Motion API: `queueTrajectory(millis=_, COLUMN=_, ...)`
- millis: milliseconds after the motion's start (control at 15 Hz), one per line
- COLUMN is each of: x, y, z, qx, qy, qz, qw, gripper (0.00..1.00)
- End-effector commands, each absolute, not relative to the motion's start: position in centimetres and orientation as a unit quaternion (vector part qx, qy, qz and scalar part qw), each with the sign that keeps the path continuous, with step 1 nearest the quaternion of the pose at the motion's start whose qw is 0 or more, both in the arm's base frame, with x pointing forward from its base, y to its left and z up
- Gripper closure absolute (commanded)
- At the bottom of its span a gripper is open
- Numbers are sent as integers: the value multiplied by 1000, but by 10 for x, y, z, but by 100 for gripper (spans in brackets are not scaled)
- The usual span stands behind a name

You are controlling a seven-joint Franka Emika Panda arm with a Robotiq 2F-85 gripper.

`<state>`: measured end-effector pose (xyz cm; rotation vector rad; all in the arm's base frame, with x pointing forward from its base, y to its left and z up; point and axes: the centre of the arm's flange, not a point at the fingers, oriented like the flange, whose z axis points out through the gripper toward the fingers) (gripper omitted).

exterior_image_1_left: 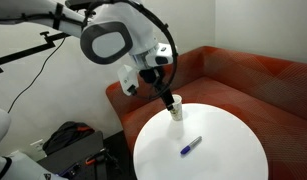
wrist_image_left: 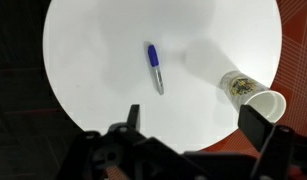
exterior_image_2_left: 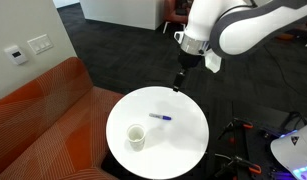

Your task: Put the pen in the cup

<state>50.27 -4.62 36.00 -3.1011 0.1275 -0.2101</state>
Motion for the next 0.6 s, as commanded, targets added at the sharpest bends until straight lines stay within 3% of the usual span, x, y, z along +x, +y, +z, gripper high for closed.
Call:
queueTrajectory(millis=0, x=526, y=-48, z=319, qx=-996, qy=40, qz=-72, qw=17, gripper=0)
queueTrajectory(millis=533, x=555, y=-59, z=240, qx=-999, qy=36, qz=-14, qw=9, gripper=0)
